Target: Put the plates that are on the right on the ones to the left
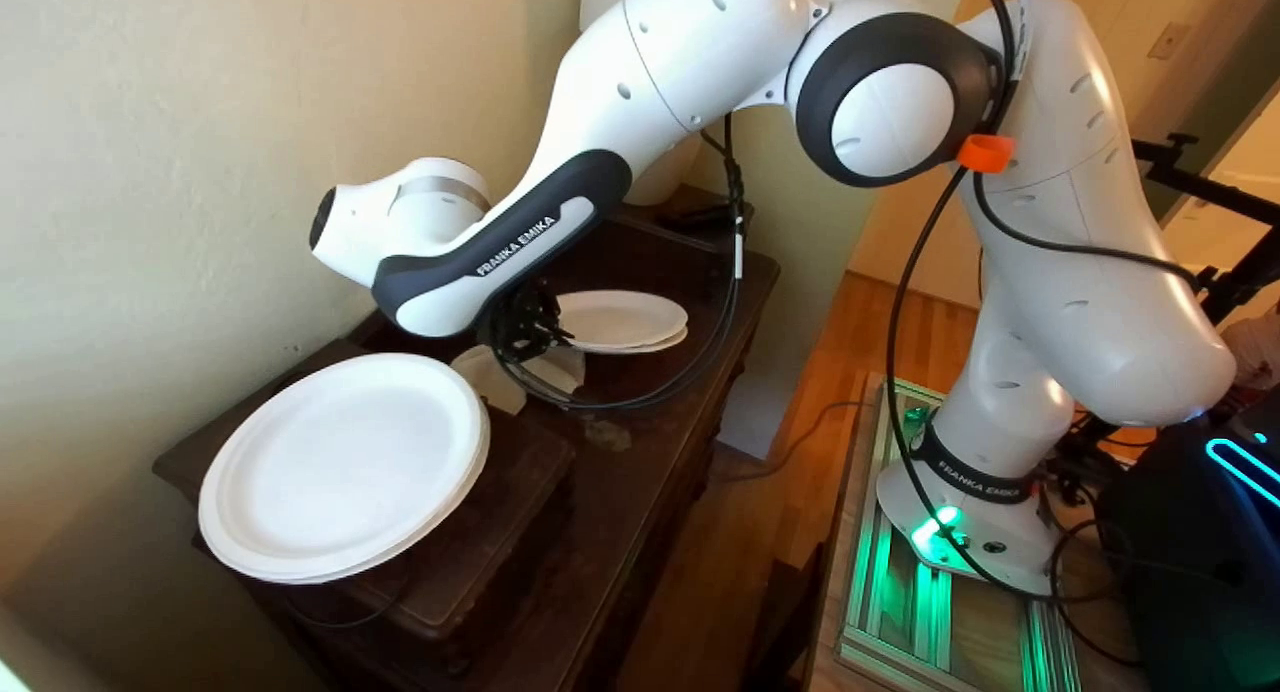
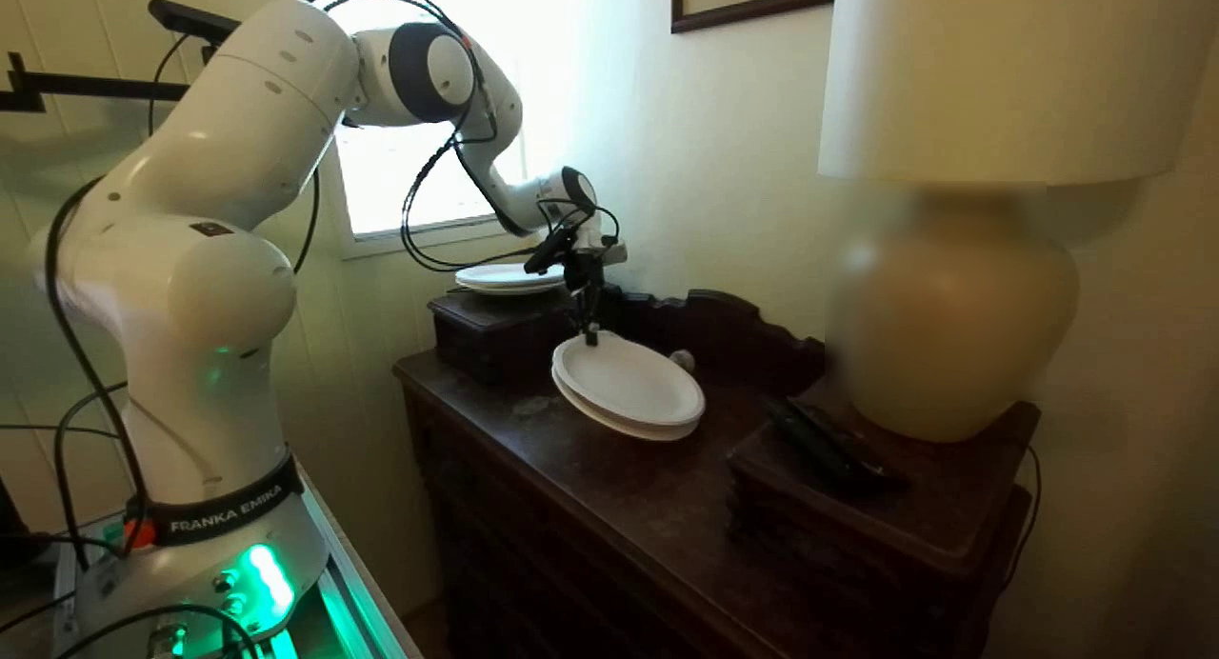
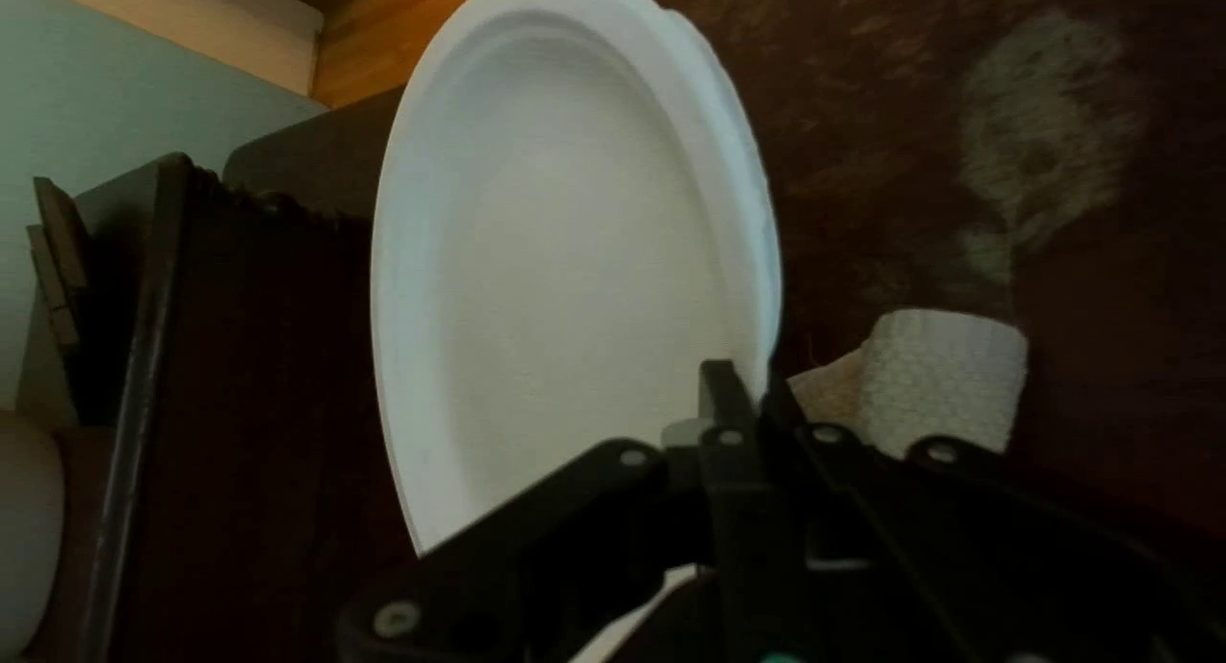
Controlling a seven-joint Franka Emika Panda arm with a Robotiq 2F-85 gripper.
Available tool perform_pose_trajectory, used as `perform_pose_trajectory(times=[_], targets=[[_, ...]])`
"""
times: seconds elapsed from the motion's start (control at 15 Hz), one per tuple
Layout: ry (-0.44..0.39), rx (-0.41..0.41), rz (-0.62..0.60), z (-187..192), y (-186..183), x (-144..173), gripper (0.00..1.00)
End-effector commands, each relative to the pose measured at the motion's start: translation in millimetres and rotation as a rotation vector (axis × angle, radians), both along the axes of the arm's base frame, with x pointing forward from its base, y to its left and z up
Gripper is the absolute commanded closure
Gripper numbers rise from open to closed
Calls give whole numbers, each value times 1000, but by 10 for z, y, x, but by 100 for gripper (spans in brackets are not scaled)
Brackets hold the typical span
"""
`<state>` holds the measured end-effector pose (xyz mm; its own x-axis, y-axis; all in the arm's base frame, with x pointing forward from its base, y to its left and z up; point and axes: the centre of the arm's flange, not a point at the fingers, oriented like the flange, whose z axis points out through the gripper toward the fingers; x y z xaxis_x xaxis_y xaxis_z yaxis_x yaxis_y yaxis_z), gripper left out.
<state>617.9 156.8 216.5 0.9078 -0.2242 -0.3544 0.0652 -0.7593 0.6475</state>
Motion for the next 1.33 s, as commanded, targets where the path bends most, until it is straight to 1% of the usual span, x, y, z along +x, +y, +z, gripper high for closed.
perform_pose_trajectory(times=[0.0, 0.07, 0.2, 0.4, 0.47, 0.6, 0.73, 0.93, 1.0, 1.07, 1.27], targets=[[-1, -1, 64, 186, 128, -66, 96], [-1, -5, 27, 42, 123, -21, 95], [-6, 2, 37, 90, 180, -28, 95], [-8, 5, 38, 122, 168, -19, 95], [-7, -9, 51, 146, 213, -45, 97], [-1, -84, 118, 266, 441, -127, 97], [29, -167, 181, 364, 695, -295, 97], [93, -280, 254, 462, 1098, -623, 97], [101, -330, 267, 510, 1226, -732, 97], [89, -386, 271, 571, 1332, -842, 97], [57, -521, 281, 799, 1533, -1097, 97]])
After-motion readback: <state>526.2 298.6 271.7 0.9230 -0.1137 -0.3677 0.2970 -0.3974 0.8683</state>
